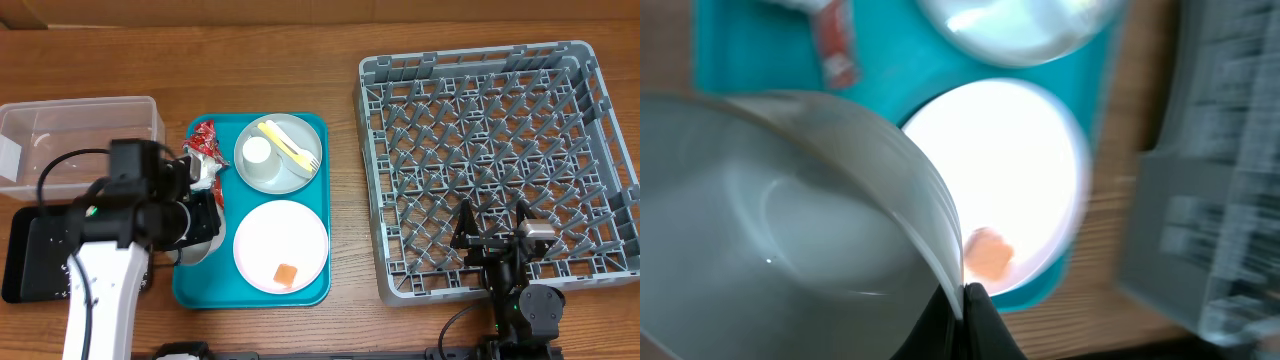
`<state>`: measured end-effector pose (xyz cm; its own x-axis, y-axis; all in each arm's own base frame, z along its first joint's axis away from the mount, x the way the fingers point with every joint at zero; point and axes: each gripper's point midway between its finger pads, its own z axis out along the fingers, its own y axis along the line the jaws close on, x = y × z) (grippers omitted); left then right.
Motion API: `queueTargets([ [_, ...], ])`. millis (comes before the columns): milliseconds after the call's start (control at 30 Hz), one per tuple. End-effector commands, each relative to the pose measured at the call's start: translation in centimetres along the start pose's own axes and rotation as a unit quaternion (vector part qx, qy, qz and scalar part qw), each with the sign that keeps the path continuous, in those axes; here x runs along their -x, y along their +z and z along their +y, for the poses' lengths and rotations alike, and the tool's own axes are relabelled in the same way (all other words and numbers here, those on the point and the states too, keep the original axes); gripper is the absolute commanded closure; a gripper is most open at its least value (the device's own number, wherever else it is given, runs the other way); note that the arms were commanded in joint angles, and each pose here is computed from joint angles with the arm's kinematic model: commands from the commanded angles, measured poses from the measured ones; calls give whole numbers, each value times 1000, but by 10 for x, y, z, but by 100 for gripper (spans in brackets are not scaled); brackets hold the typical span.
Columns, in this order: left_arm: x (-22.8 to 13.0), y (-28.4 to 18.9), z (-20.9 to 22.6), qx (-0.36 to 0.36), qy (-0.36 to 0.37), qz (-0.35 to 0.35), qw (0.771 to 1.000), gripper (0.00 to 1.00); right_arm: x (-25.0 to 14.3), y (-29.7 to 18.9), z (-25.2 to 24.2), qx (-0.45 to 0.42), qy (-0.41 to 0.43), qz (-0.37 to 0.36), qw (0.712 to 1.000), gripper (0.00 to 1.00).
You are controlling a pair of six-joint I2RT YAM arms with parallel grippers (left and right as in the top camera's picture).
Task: Sort waste into correct bins and load items into the dishwasher rack
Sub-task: 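Return the emptied bowl to the teal tray with the left gripper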
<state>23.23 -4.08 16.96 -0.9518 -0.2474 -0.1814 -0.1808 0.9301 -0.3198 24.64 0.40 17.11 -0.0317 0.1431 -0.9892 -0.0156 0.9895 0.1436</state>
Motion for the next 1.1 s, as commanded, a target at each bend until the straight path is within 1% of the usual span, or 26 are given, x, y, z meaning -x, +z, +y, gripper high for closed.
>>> queueTargets([
  [0, 6, 13, 35, 123, -55, 13, 991, 95, -1, 0, -2, -4, -4, -3, 1000, 0],
  [133, 5, 35, 42, 139, -64, 60, 986, 96, -1, 0, -2, -4, -4, -3, 1000, 0],
  [333, 3, 59, 44, 145, -71, 104, 981, 96, -1, 0, -2, -4, -4, -3, 1000, 0],
  [533, 5, 67, 38, 144, -57, 108, 982, 96, -1, 0, -2, -4, -3, -3, 1000, 0],
  [567, 5, 68, 37, 143, -54, 108, 982, 94, -1, 0, -2, -4, -3, -3, 1000, 0],
  [633, 4, 68, 34, 144, -49, 109, 982, 85, -1, 0, -2, -4, -3, -3, 1000, 0],
  [667, 4, 68, 34, 144, -47, 109, 983, 82, -1, 0, -2, -4, -3, -3, 1000, 0],
  [833, 3, 69, 32, 143, -44, 109, 983, 78, -1, 0, -2, -4, -3, -3, 1000, 0],
  [900, 3, 69, 32, 143, -44, 110, 983, 73, -1, 0, -2, -4, -4, -3, 1000, 0],
  [967, 3, 69, 32, 143, -44, 110, 983, 65, -1, 0, -2, -4, -3, -3, 1000, 0],
  [1067, 5, 67, 31, 142, -44, 106, 983, 64, -1, 0, -2, -4, -3, -3, 1000, 0],
])
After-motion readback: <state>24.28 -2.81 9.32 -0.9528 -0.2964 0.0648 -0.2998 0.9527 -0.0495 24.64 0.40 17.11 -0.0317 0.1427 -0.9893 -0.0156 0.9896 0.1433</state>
